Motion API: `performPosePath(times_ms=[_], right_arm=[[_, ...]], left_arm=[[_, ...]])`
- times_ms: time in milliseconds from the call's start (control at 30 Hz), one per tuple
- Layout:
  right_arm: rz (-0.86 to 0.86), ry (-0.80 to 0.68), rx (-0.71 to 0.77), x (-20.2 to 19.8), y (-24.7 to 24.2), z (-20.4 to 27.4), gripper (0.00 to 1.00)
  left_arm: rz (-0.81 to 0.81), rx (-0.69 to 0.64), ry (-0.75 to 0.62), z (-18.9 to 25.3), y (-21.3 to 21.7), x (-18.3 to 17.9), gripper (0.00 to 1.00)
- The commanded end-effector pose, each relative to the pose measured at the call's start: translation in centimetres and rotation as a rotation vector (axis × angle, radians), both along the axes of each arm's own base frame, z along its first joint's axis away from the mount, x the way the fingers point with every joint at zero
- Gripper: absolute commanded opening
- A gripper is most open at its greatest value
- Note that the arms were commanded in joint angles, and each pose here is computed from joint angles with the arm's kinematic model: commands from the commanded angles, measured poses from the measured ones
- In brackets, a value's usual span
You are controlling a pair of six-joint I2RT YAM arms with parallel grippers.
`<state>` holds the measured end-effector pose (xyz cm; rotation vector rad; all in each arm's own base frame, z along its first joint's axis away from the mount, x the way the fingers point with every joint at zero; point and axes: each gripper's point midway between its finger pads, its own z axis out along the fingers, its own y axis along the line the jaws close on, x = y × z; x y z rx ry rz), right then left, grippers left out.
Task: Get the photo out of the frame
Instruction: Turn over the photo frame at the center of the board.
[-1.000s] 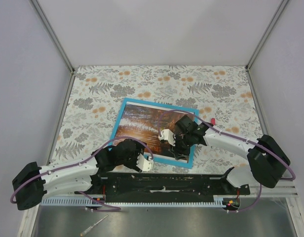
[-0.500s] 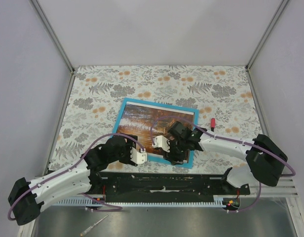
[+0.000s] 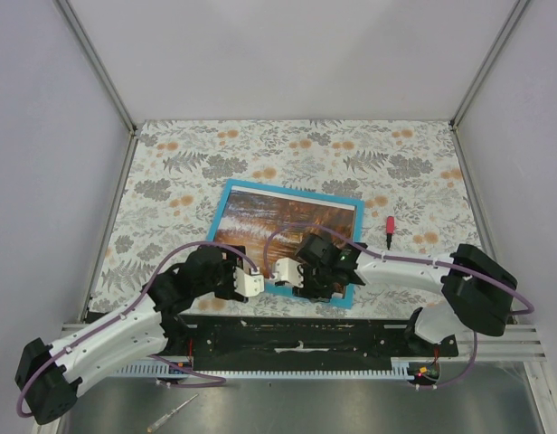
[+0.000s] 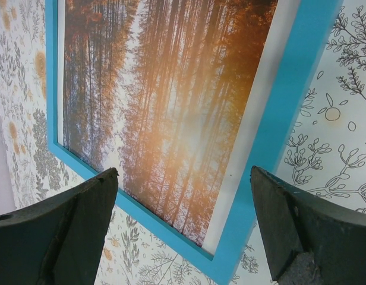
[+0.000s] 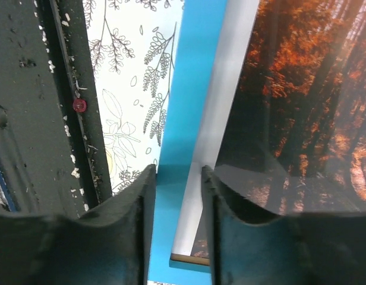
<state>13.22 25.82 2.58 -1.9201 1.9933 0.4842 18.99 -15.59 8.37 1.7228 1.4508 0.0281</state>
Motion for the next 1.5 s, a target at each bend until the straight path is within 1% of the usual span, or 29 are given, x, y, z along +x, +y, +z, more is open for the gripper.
performPosePath(times_ms=[0,133,167,333,467,500,667,800,867,1067,1333,1467], right_arm=[[-0.04,-0.085,-0.034,1.6,0.1,-0.8,0.34],[-0.073,-0.169,-0.051,3.4,-0.2,-0.7,0.04],[-0.086,-0.184,-0.051,4.0,-0.3,-0.5,0.0],[-0.159,-0.13,-0.002,7.3,-1.1,1.0,0.0],[-0.15,-0.084,0.029,9.2,-1.6,2.3,0.0],[-0.145,-0.079,0.035,9.5,-1.5,2.5,0.0],[-0.103,-0.022,0.048,9.7,-0.9,2.4,0.0],[-0.091,-0.012,0.068,9.7,-0.6,3.1,0.0],[-0.081,0.0,0.079,9.4,-0.5,3.7,0.0],[-0.048,0.003,0.126,8.8,-0.1,6.5,0.0],[-0.041,0.042,0.154,8.9,0.2,7.6,0.0],[-0.041,0.063,0.173,8.8,0.4,8.1,0.0]], left_arm=[[0.002,-0.049,0.007,1.3,-0.6,0.0,0.97],[-0.01,-0.046,0.001,1.3,-0.9,0.2,0.98],[-0.013,-0.043,-0.002,1.2,-1.0,0.3,0.98],[-0.041,0.017,-0.021,0.7,-1.7,1.0,0.98],[-0.069,0.046,-0.044,0.8,-3.1,1.7,0.98],[-0.055,0.067,-0.062,0.9,-3.0,2.1,0.98],[-0.066,0.125,-0.11,-0.2,-4.3,3.0,0.98],[-0.056,0.13,-0.161,-0.8,-5.0,4.0,0.98],[-0.059,0.099,-0.204,-0.2,-5.8,4.7,0.98],[-0.09,0.045,-0.247,0.5,-7.4,5.2,0.98],[-0.118,0.077,-0.257,-2.0,-7.8,5.4,0.98],[-0.076,0.066,-0.32,-2.4,-7.6,6.4,0.97]])
